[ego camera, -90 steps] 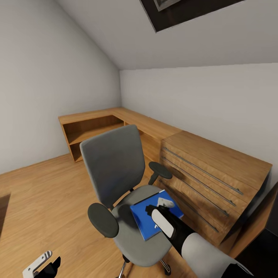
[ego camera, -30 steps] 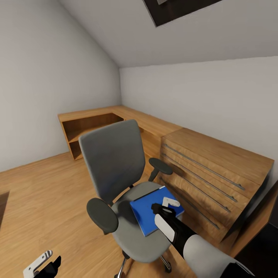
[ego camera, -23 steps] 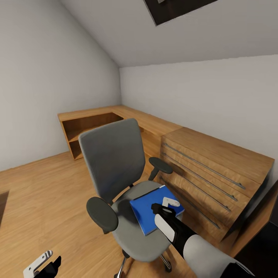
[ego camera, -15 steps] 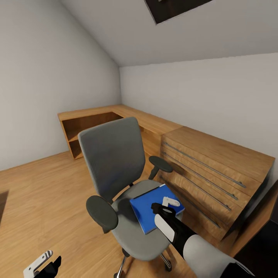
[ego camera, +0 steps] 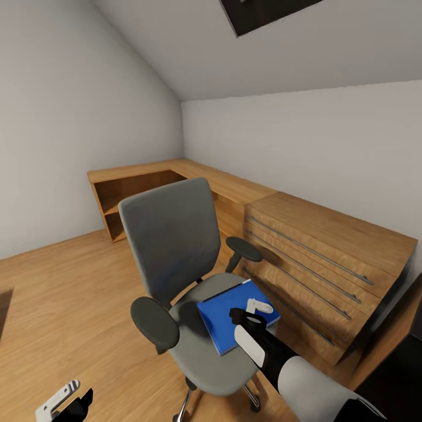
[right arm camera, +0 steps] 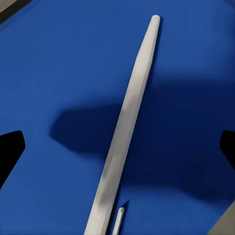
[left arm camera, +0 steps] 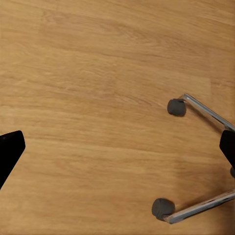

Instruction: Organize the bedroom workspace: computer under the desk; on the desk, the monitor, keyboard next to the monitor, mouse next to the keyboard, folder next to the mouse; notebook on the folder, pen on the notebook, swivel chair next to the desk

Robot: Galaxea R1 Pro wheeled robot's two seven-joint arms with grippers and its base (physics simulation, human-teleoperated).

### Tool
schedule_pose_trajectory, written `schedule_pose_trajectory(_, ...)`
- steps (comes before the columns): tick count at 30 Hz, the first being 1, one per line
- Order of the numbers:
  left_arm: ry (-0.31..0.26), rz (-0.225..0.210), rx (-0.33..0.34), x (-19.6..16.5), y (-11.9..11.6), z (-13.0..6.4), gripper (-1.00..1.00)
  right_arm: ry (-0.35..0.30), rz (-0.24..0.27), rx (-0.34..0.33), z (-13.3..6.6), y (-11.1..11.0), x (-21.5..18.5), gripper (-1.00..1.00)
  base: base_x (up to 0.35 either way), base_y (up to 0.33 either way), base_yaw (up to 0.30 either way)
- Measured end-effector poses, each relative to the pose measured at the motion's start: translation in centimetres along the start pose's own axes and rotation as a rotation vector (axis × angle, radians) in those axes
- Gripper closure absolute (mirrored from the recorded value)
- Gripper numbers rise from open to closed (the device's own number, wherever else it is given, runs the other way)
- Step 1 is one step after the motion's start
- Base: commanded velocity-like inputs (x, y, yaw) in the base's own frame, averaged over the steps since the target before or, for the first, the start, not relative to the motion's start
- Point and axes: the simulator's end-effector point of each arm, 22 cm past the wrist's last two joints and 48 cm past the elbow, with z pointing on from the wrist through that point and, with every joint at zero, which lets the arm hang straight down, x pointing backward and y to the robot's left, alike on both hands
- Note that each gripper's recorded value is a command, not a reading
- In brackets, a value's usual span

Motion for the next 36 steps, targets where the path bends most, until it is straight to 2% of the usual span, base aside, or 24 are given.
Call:
schedule_pose_trajectory(30, 0.0, 0.0, 0.0, 0.59, 0.26, 0.51, -1.0, -0.001, -0.002, 0.004, 0.47, -0.19, 0.64, -1.0, 0.0, 0.0, 0.0)
schedule_pose_trajectory(31, 0.0, 0.0, 0.0, 0.59, 0.26, 0.51, -1.0, -0.001, -0.001, 0.005, 0.47, -0.2, 0.64, 1.0, 0.0, 0.0, 0.0)
schedule_pose_trajectory(36, 0.0, 0.0, 0.0, 0.59, 0.26, 0.51, -1.0, -0.002, -0.002, 0.006, 0.46, -0.2, 0.59, 1.0, 0.0, 0.0, 0.0)
